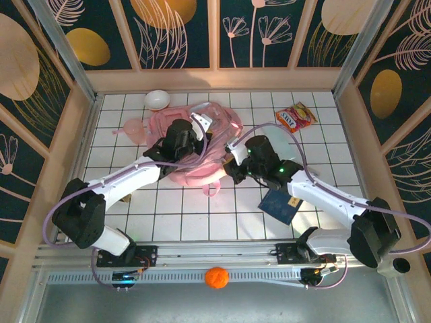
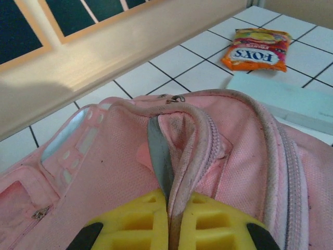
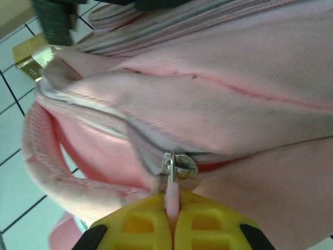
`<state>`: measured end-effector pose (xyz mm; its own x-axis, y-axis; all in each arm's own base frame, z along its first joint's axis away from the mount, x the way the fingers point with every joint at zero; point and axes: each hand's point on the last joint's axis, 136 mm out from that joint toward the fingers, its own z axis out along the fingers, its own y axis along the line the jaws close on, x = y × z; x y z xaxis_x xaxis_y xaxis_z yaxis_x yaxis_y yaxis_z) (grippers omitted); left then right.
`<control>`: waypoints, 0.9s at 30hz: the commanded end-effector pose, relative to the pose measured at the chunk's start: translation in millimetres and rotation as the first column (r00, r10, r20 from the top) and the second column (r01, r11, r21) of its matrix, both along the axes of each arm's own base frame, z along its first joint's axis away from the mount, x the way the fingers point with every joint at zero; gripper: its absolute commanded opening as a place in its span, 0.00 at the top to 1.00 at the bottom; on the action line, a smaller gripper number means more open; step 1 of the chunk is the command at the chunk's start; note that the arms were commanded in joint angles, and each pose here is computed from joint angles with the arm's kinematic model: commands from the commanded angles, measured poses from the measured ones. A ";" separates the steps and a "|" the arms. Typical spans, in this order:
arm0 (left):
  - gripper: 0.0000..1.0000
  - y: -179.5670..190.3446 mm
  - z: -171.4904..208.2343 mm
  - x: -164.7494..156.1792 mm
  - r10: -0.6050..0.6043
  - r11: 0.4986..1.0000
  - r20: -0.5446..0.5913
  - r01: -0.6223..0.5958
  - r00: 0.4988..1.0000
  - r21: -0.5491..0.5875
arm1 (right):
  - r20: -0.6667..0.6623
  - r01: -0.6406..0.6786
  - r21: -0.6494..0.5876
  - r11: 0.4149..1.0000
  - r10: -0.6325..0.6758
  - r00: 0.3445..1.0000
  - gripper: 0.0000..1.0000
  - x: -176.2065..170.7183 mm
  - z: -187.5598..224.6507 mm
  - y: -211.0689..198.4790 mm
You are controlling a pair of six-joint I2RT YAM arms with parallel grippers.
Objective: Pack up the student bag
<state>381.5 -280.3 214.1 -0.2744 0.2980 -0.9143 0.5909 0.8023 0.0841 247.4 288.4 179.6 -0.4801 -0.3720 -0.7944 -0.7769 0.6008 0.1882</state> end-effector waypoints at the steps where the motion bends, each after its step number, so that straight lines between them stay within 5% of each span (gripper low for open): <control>1: 1.00 3.1 58.1 29.1 0.137 0.984 0.131 -0.120 0.982 -0.130 | -0.101 -0.012 0.135 0.991 0.026 0.995 1.00 -26.5 20.0 15.7; 16: 1.00 -23.1 45.1 2.9 -0.036 0.991 0.113 0.051 0.993 -0.125 | -0.268 0.093 0.226 0.970 -0.030 0.963 1.00 -35.1 40.4 19.1; 27: 1.00 -42.6 60.3 7.1 0.009 0.931 -0.013 -0.013 1.000 -0.364 | -0.307 0.073 0.269 0.960 0.013 0.952 1.00 -36.6 35.9 61.0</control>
<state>375.8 -306.3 208.8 -0.3552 0.1940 -0.9144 0.6095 0.7897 -0.0692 212.7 321.8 177.7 -0.7462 -0.2042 -0.6336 -0.5991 0.6210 0.5054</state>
